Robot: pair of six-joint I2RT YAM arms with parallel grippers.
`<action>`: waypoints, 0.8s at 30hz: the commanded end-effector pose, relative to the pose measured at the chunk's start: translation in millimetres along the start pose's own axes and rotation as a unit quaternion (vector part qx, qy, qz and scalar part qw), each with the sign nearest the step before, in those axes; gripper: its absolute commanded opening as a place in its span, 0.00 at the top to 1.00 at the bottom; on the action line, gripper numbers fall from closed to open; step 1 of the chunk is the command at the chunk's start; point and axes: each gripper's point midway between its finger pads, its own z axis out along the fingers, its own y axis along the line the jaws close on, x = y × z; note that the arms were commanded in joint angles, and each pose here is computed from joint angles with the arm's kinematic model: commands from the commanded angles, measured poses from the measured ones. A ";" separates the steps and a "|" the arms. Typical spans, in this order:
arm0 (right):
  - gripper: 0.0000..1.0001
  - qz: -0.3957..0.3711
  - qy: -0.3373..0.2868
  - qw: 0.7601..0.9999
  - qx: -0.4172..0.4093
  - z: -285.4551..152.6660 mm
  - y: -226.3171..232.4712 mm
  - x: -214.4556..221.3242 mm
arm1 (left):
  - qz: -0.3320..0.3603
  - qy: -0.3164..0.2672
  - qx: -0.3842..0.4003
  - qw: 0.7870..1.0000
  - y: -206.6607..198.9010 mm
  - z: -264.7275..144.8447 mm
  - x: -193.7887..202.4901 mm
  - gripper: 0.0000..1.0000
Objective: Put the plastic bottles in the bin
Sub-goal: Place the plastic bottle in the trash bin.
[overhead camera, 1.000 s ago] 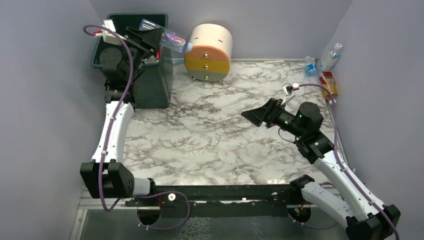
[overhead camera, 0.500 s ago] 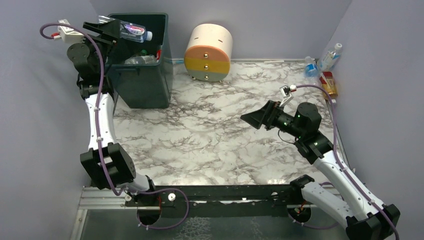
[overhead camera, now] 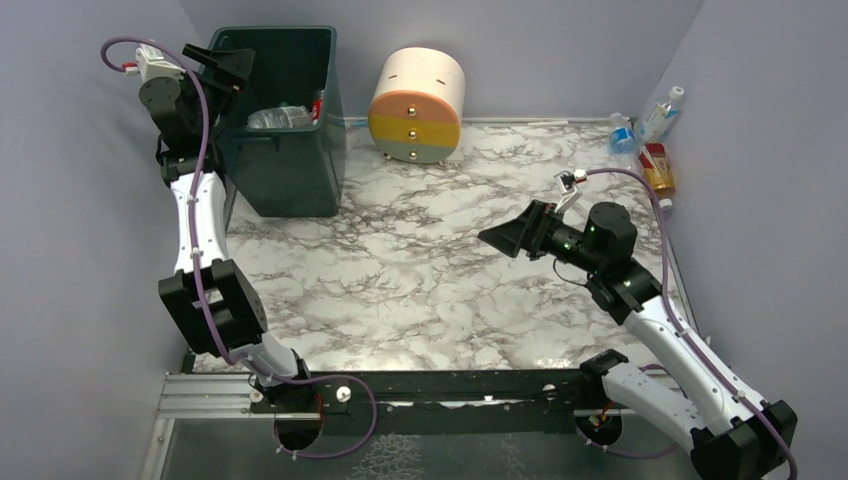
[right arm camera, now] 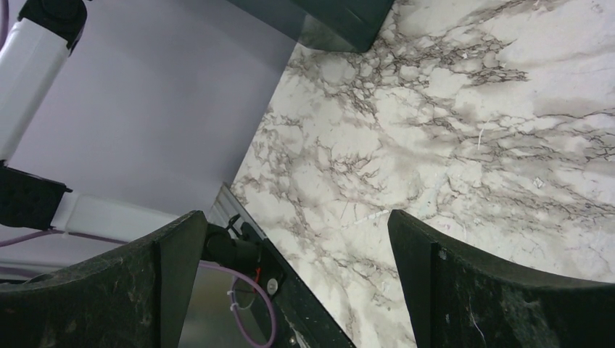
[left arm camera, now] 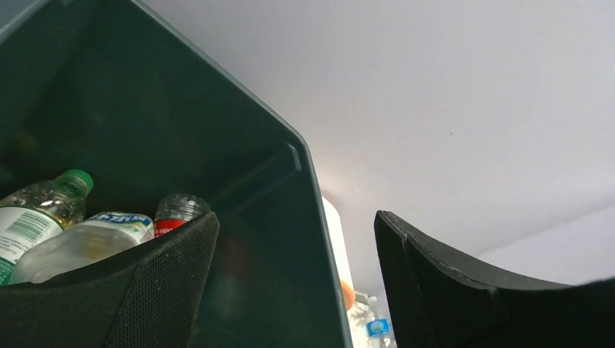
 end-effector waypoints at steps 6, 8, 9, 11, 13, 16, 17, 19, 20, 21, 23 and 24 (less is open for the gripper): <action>0.02 -0.027 -0.017 0.998 0.050 12.2 -19.3 -14.0 | 0.035 0.076 0.119 0.989 -88.7 -24.6 29.3 0.01; 0.02 -0.047 -0.031 0.995 0.080 13.9 -25.1 -28.0 | 0.032 0.100 0.135 0.985 -99.7 -33.9 51.0 0.01; 0.02 -0.060 -0.037 0.993 0.092 15.2 -27.0 -35.3 | 0.030 0.114 0.142 0.983 -103.2 -39.2 63.9 0.01; 0.01 -0.083 -0.049 0.989 0.114 18.5 -29.1 -52.0 | 0.026 0.140 0.156 0.977 -113.0 -52.5 89.9 0.01; 0.01 -0.104 -0.060 0.982 0.143 22.7 -35.7 -68.0 | 0.027 0.163 0.170 0.972 -122.7 -66.5 113.9 0.01; 0.00 -0.141 -0.072 0.966 0.204 28.0 -55.0 -91.7 | 0.026 0.201 0.188 0.961 -135.7 -90.9 153.8 0.01; 0.01 -0.151 -0.077 0.959 0.229 29.3 -64.8 -100.4 | 0.026 0.214 0.192 0.957 -137.7 -97.3 166.7 0.01; 0.01 -0.162 -0.086 0.946 0.268 29.7 -83.5 -121.3 | 0.026 0.238 0.197 0.951 -139.4 -108.3 188.9 0.01; 0.01 -0.159 -0.089 0.941 0.284 29.0 -94.3 -131.5 | 0.025 0.248 0.199 0.948 -138.5 -113.2 199.1 0.01; 0.01 -0.152 -0.100 0.936 0.300 24.5 -105.5 -146.2 | 0.026 0.256 0.200 0.946 -137.1 -117.3 206.9 0.01; 0.01 -0.131 -0.126 0.929 0.321 13.0 -127.7 -176.9 | 0.024 0.269 0.200 0.942 -132.3 -124.9 220.3 0.01; 0.01 -0.121 -0.138 0.924 0.335 4.9 -139.7 -190.7 | 0.022 0.275 0.199 0.940 -129.0 -128.6 225.8 0.01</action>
